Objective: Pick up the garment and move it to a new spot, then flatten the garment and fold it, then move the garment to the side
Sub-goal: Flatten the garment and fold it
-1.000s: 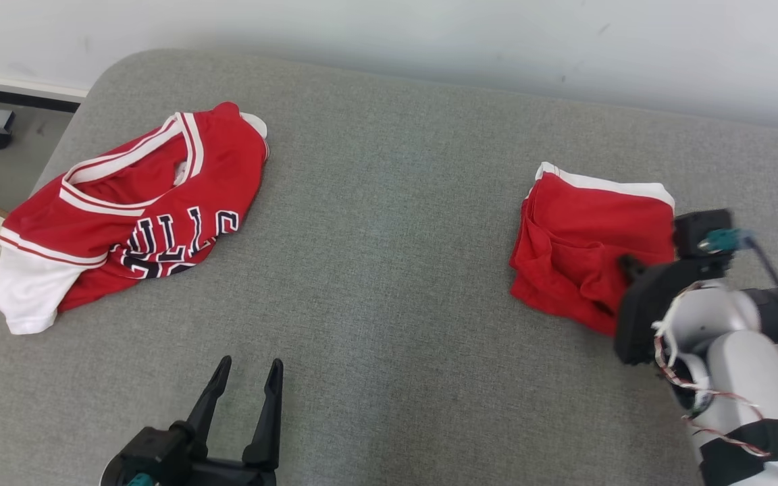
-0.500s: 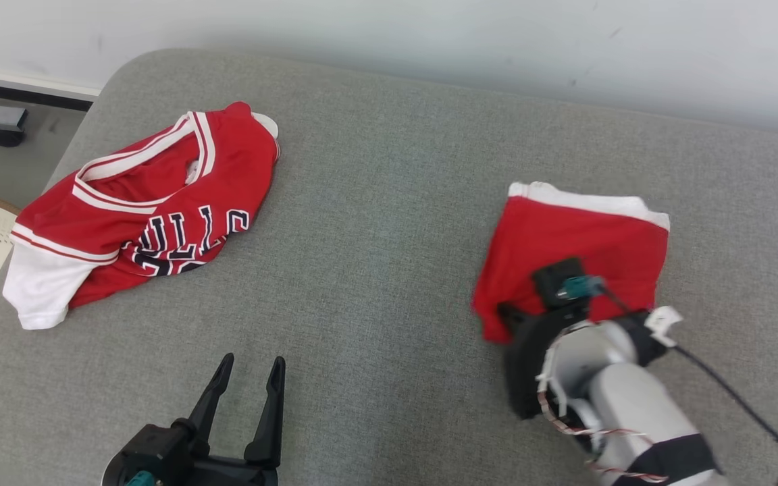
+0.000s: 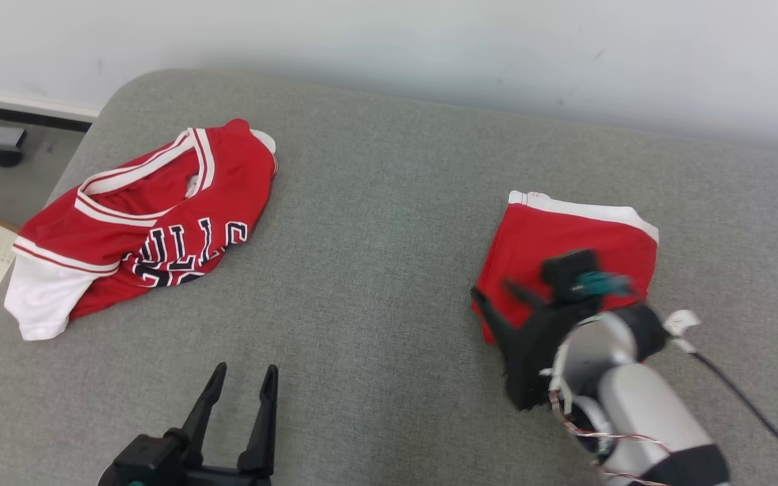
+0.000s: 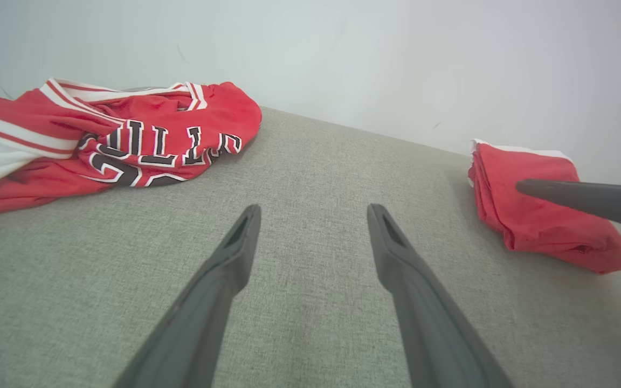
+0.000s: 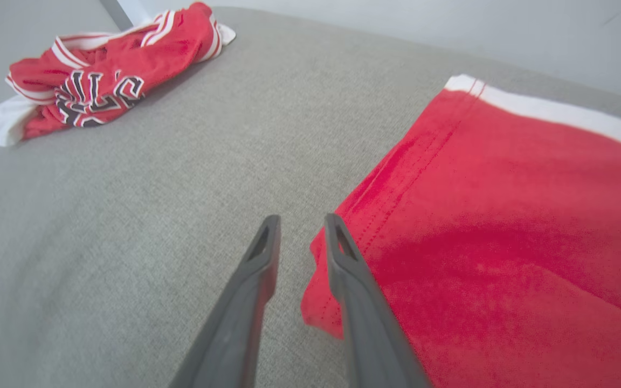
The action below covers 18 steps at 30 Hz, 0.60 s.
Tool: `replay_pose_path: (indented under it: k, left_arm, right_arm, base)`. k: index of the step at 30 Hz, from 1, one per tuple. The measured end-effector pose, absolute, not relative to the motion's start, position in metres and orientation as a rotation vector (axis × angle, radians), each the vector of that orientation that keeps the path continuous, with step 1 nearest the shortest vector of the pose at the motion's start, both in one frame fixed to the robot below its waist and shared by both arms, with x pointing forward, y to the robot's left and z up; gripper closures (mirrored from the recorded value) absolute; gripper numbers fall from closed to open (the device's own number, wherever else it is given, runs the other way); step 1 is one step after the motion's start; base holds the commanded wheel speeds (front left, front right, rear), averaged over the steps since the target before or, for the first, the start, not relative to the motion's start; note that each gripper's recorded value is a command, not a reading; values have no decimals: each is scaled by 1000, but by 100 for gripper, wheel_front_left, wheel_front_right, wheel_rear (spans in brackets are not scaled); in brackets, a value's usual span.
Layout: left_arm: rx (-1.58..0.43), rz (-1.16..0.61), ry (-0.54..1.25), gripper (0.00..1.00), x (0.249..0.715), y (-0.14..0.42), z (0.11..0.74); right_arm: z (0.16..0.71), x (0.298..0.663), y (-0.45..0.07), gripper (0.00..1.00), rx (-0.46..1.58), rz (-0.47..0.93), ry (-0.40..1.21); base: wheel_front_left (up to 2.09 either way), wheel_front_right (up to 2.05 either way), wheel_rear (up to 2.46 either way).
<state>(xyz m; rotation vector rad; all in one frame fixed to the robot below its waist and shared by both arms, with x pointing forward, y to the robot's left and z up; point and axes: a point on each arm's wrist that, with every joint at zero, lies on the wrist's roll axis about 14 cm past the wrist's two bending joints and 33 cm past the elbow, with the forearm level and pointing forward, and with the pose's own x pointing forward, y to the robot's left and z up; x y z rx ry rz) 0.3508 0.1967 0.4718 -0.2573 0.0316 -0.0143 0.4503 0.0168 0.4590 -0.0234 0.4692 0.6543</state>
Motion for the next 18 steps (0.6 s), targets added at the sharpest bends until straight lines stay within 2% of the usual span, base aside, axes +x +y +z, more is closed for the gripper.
replay_pose_path:
  k: [2,7,18]
  left_arm:
    - [-256,-11,28,0,350,198,473]
    - [-235,4,-10,0,351,203,484]
    - [-167,21,-82,0,351,210,506]
  right_arm:
    - [471,455,10,0,2,632,424]
    - [499,456,-42,0,87,471,275]
    - [510,417,-138,0,153,187,68]
  base:
    - [0,0,0]
    - [0,0,0]
    - [0,0,0]
